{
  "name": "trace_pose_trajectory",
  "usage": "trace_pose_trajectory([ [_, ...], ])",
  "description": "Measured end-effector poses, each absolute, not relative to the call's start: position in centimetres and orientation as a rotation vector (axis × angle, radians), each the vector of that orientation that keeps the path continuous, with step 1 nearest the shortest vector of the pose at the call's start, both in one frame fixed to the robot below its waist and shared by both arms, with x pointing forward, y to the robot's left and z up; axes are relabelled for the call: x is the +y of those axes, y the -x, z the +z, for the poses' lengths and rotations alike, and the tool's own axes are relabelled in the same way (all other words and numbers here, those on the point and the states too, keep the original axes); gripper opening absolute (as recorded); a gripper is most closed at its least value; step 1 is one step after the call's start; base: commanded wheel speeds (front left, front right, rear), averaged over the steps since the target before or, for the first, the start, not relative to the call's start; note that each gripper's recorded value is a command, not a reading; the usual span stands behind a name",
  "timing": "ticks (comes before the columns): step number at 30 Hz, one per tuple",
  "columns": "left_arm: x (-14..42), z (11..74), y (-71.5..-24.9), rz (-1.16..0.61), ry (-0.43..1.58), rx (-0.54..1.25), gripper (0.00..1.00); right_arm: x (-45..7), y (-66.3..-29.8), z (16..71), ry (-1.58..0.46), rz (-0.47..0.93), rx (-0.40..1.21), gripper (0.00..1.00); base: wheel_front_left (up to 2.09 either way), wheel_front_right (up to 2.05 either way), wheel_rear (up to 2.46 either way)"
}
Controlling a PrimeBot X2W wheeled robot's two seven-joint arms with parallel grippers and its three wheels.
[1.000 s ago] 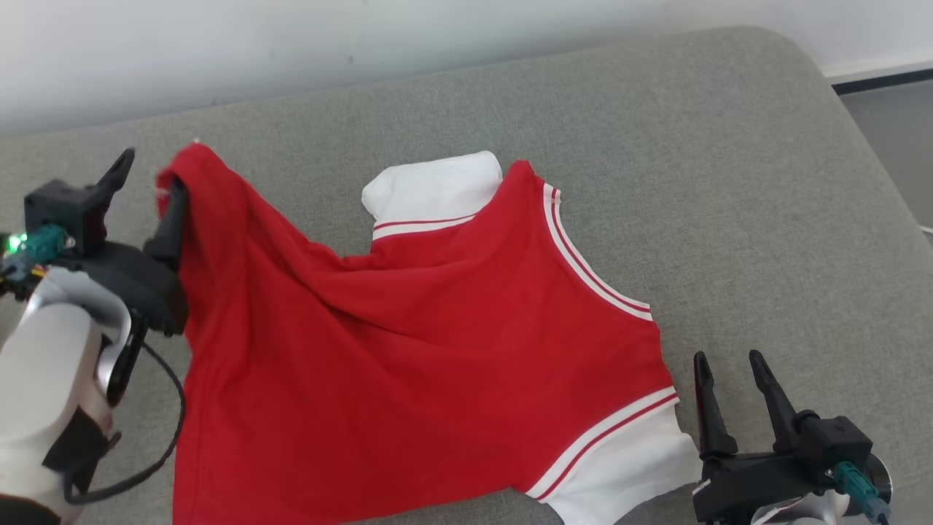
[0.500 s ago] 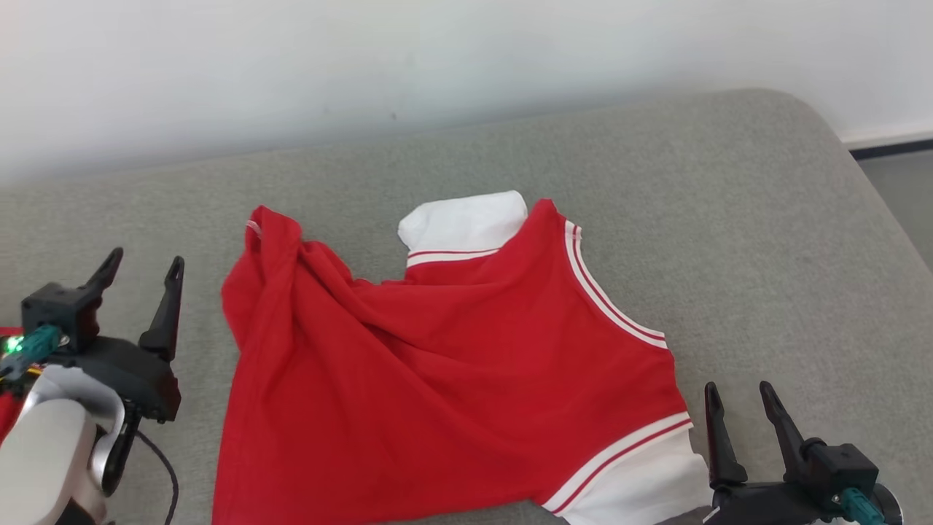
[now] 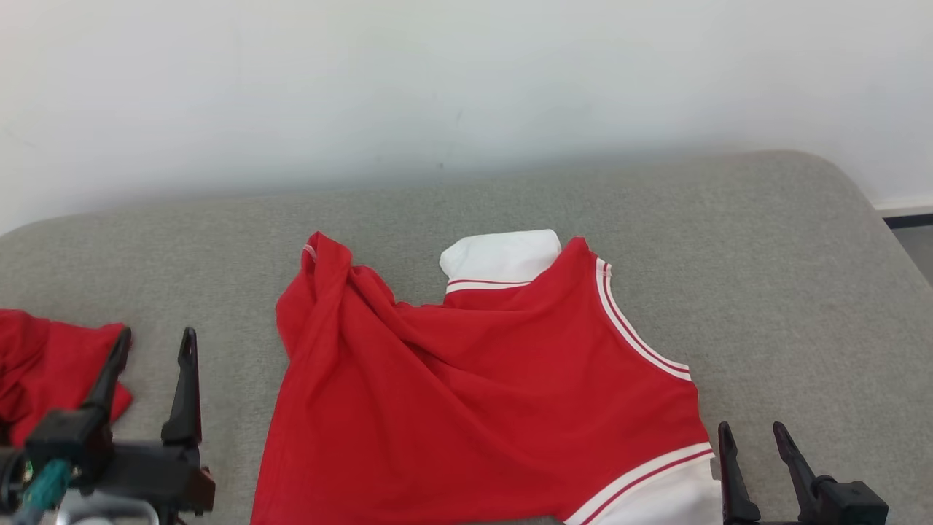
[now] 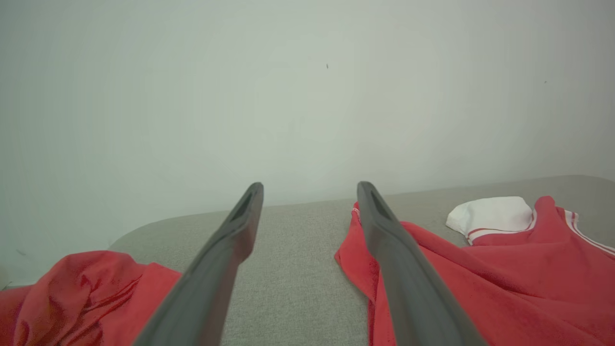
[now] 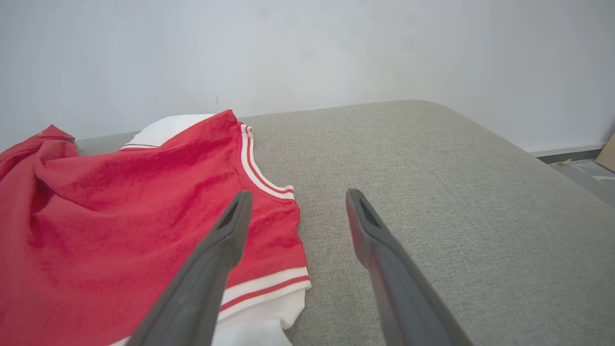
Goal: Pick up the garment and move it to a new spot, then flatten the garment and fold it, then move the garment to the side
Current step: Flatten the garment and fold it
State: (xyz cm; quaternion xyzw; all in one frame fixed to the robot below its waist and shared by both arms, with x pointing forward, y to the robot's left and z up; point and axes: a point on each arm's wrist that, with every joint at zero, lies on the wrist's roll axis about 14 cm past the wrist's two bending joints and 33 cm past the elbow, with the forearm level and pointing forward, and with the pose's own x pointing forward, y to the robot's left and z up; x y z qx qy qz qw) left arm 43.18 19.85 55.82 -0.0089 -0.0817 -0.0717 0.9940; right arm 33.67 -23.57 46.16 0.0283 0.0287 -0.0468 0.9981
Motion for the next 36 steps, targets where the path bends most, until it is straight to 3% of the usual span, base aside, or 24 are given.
trace_pose_trajectory([
  [15,21.4,55.9,-36.3,0.014,-0.007,-0.232,1.00,-22.4,-34.4,46.6,-0.041,-0.040,0.046,1.00,0.00,0.00,0.00],
  [22,22.1,53.3,-34.6,0.047,-0.038,-0.156,1.00,-21.4,-35.3,46.5,-0.028,0.004,0.055,1.00,0.00,0.00,0.00],
  [36,23.0,51.8,-34.3,0.073,-0.023,-0.114,1.00,-20.4,-42.3,47.8,0.113,0.134,0.136,1.00,0.00,0.00,0.00],
])
